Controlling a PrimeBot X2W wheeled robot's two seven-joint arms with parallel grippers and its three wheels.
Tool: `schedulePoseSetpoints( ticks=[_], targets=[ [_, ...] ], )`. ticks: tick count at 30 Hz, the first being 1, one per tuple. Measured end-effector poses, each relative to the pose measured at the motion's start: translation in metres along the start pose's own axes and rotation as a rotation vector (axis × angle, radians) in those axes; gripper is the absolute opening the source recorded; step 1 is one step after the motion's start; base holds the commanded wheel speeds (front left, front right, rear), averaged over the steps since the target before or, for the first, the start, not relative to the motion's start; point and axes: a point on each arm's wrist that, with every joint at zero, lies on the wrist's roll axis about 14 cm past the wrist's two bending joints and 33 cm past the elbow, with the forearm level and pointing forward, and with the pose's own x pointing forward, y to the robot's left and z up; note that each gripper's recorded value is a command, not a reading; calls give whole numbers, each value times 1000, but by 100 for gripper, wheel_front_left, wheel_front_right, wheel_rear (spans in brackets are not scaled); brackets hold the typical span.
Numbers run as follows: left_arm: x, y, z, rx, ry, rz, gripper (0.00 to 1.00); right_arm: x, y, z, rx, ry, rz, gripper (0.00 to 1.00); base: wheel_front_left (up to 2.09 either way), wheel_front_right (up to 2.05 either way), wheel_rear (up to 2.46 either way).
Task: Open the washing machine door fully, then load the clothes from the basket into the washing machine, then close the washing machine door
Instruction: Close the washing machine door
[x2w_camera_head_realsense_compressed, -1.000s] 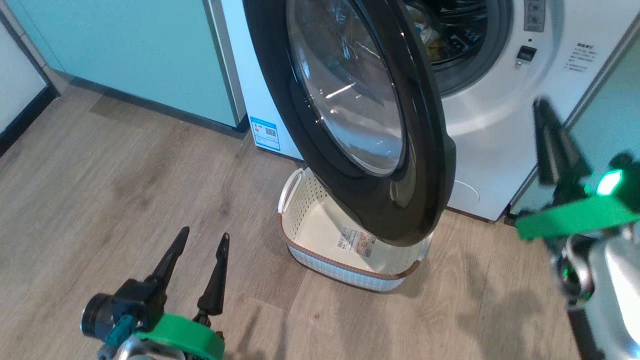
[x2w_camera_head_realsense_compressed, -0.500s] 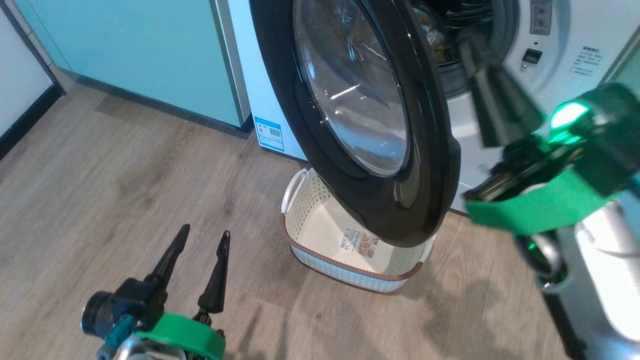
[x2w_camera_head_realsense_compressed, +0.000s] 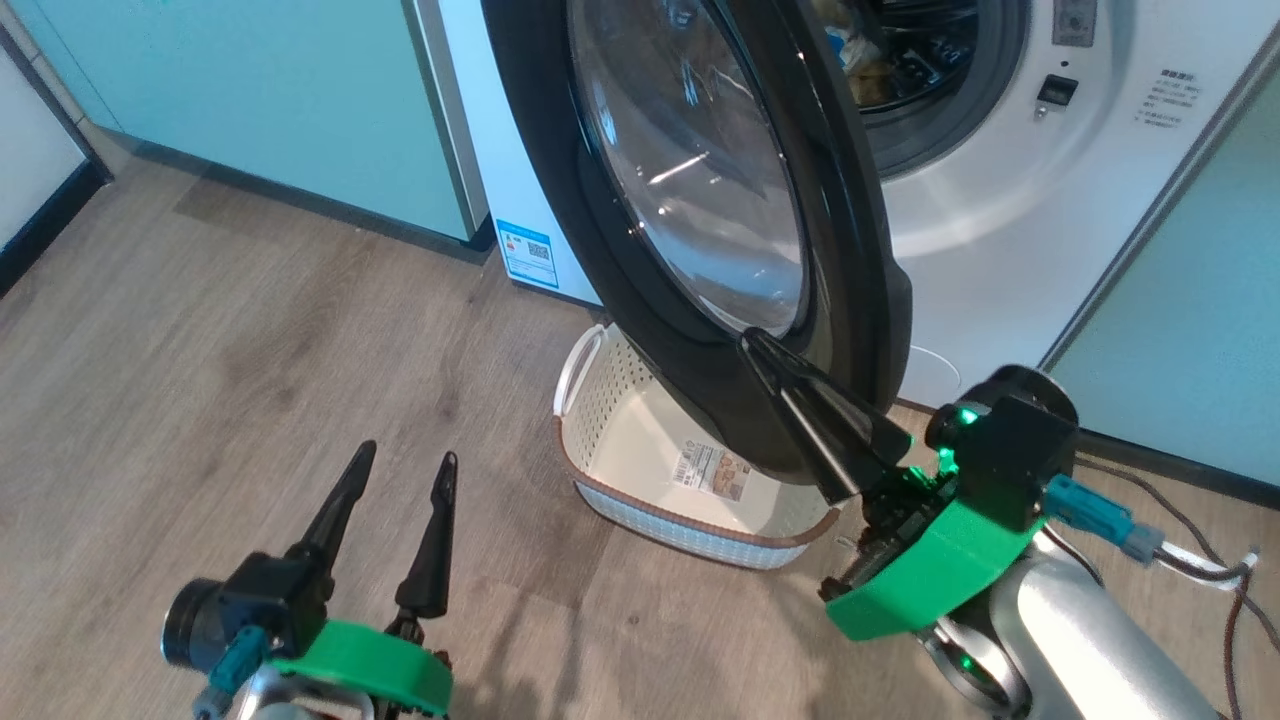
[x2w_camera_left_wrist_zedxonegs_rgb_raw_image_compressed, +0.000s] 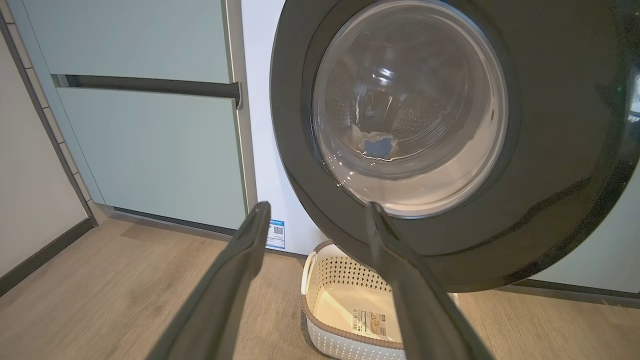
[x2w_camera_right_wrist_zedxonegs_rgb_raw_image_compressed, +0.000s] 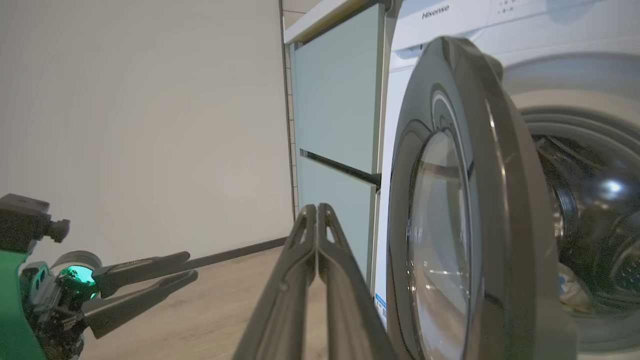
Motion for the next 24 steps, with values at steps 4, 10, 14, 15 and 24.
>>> schedulePoseSetpoints(
  ticks=[4, 10, 14, 15, 24],
  targets=[
    [4, -4, 0, 7, -2, -13, 100, -7, -14, -16, 18, 46, -49, 0, 0, 0, 0],
    [9, -9, 1, -3, -9, -24, 100, -15, -30, -31, 26, 91, -105, 0, 0, 0, 0],
    [9, -10, -1, -1, -7, -32, 100, -18, -36, -37, 25, 106, -125, 0, 0, 0, 0],
    [9, -11, 0, -2, -7, -32, 100, -18, -38, -38, 25, 109, -130, 0, 0, 0, 0],
    [8, -12, 0, -3, -11, -37, 100, -24, -45, -46, 25, 140, -159, 0, 0, 0, 0]
  ],
)
